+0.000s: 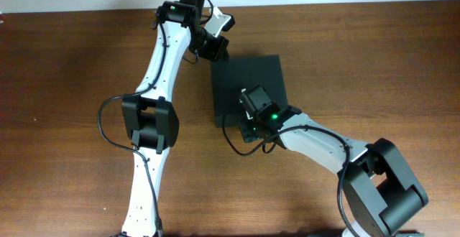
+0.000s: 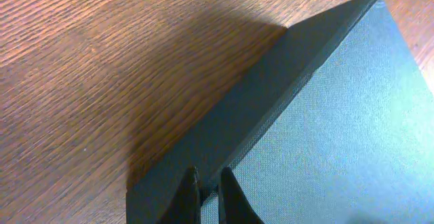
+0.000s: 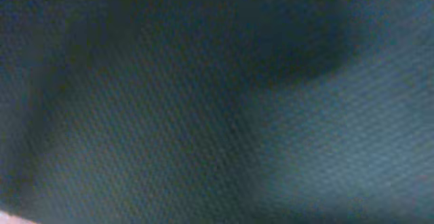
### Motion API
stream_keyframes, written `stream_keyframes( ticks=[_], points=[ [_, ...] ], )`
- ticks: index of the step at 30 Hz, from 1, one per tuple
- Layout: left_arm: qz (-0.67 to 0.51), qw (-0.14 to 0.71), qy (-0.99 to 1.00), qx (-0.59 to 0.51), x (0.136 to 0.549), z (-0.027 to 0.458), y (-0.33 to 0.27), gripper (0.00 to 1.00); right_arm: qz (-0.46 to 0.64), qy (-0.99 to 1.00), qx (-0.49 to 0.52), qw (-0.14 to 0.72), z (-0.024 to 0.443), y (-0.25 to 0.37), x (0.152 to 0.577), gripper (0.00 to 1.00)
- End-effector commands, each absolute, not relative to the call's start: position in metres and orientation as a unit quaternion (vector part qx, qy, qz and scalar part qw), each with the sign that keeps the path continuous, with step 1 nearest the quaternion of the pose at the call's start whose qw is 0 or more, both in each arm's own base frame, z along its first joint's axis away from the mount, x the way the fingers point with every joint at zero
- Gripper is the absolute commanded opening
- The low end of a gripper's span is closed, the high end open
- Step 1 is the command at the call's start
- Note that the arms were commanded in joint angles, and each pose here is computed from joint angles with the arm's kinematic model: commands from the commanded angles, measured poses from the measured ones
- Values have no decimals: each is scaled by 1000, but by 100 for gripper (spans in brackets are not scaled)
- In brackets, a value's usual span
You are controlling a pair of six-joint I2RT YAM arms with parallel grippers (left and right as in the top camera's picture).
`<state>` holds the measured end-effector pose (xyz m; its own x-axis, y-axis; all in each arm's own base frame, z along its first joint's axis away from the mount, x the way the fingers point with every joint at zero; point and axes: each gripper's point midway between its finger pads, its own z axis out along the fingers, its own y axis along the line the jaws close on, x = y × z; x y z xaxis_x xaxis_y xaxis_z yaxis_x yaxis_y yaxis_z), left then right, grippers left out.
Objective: Pack container
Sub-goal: 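Press down on the closed lid with the right gripper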
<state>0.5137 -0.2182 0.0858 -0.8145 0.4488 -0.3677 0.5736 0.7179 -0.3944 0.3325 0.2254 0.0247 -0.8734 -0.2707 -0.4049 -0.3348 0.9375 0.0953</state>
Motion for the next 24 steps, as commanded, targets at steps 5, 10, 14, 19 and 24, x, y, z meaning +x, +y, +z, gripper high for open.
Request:
stream_keyframes(
  ticks=[5, 10, 14, 19, 24],
  points=[
    [-276, 87, 909, 299, 488, 81, -245, 2, 88, 950, -155, 256, 42, 236, 361, 4],
    [-277, 110, 918, 262, 506, 92, -229, 9, 98, 945, -154, 271, 61, 239, 365, 8],
    [-277, 168, 928, 182, 539, 136, -184, 22, 138, 912, -138, 362, 158, 257, 394, 8],
    [-272, 245, 924, 110, 559, 199, -124, 49, 160, 880, -117, 432, 263, 252, 416, 8],
    [-259, 297, 918, 47, 559, 246, -63, 55, 140, 880, -67, 449, 308, 202, 437, 8]
  ],
)
